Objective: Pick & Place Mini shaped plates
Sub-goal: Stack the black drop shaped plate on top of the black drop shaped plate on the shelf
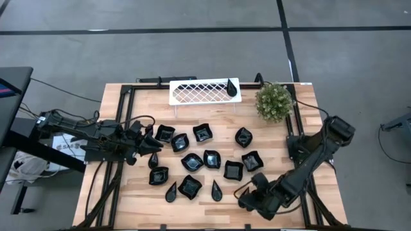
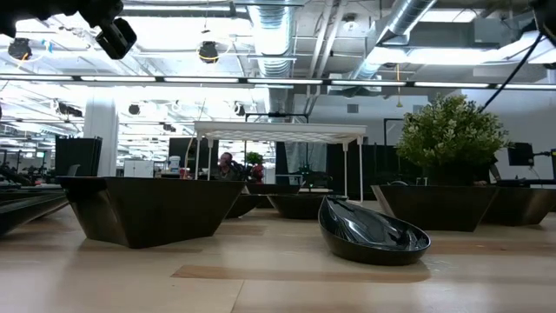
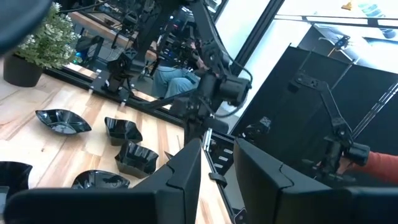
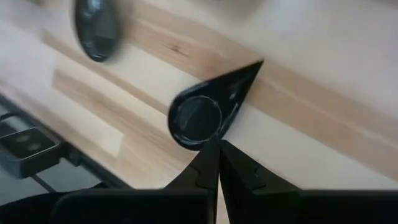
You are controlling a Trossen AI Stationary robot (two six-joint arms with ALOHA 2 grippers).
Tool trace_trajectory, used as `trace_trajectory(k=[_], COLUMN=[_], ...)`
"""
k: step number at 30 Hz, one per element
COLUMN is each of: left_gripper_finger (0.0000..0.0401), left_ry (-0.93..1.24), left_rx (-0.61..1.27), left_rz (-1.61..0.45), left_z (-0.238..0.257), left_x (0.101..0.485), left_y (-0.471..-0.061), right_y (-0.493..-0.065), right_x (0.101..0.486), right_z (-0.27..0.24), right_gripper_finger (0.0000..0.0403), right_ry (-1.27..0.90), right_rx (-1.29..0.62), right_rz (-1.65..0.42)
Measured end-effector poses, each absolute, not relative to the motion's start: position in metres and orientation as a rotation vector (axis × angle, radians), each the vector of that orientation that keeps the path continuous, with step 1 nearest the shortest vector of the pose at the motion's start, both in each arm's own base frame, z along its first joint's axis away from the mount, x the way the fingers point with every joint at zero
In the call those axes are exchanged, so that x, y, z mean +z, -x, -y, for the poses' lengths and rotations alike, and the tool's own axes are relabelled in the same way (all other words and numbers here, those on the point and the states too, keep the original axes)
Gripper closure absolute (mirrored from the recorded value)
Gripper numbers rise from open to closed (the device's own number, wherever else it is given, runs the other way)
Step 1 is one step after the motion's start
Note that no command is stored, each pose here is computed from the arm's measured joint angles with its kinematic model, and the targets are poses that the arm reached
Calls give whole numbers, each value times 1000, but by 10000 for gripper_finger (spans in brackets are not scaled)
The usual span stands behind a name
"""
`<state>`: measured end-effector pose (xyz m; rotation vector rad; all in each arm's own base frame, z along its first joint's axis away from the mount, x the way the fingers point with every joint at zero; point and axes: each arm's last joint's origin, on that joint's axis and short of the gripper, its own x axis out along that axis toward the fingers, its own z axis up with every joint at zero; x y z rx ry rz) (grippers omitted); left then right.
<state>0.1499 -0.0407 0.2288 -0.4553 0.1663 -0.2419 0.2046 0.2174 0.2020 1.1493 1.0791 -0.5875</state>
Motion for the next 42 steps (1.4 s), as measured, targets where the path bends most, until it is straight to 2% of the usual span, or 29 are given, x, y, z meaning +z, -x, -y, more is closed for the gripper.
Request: trace_trajectory(k=[7, 11, 16, 36, 42], left_gripper_finger=[304, 304, 304, 304, 304], left_ry=[452, 452, 451, 451, 451], left_rx=[-242, -242, -241, -240, -241], left_rz=[-166, -167, -170, -170, -170], left_z=[41, 41, 41, 41, 41], left_x=[229, 229, 228, 228, 228], left_y=[-150, -150, -150, -150, -150], right_y=[-212, -214, -214, -221, -223], right_x=[182, 181, 182, 163, 163], right_z=[-227, -229, -228, -231, -228], right_gripper_finger=[354, 322, 301, 298, 311], right_ry=[-1177, -1183, -1175, -1141, -1138], right_rx=[-619, -602, -599, -632, -641], right_rz=[-1108, -1103, -1103, -1111, -1107])
